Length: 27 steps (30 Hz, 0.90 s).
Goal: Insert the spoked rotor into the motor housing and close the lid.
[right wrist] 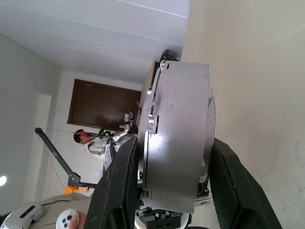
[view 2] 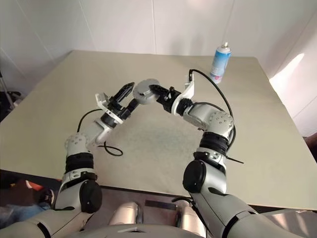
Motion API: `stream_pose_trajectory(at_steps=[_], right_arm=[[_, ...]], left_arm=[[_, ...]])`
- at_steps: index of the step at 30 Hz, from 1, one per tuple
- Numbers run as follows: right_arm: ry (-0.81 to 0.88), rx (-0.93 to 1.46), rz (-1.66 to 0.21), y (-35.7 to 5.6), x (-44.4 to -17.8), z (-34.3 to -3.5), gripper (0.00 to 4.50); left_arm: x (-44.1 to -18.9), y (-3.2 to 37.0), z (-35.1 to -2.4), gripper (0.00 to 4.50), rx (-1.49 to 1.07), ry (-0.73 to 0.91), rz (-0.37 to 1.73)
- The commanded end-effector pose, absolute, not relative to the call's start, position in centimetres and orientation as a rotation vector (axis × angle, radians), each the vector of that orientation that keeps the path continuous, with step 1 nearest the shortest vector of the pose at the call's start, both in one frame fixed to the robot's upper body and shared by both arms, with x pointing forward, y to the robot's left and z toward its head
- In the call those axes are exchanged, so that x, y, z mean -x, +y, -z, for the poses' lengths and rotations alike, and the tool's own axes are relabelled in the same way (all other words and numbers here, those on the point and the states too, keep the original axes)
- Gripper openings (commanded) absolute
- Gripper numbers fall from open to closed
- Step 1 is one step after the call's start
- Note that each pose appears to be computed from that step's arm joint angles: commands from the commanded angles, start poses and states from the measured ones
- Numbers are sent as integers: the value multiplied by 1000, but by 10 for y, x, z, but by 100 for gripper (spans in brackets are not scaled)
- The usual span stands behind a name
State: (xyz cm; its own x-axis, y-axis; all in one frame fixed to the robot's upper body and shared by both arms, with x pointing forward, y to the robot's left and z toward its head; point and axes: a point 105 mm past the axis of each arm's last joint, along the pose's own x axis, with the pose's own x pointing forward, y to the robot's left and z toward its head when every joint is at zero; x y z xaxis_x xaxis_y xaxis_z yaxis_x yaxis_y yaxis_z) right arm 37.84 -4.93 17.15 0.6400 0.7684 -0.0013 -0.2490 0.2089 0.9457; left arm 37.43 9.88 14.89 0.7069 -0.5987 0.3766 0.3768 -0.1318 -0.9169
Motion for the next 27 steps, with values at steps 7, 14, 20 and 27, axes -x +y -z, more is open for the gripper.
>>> stream_pose_trajectory(at_steps=[7,14,20,27], right_arm=[[462,-1134,-845,-41,-373,-195,201],[452,-1125,-833,-43,-373,-195,201],[454,-1117,-831,-41,-373,-195,201],[458,-1117,-822,-42,-374,-193,201]], left_arm=[[-395,72,-167,447,1475,237,921],[-395,60,-157,447,1456,296,931],[-393,55,-153,447,1434,317,941],[-400,68,-152,285,1456,251,881]])
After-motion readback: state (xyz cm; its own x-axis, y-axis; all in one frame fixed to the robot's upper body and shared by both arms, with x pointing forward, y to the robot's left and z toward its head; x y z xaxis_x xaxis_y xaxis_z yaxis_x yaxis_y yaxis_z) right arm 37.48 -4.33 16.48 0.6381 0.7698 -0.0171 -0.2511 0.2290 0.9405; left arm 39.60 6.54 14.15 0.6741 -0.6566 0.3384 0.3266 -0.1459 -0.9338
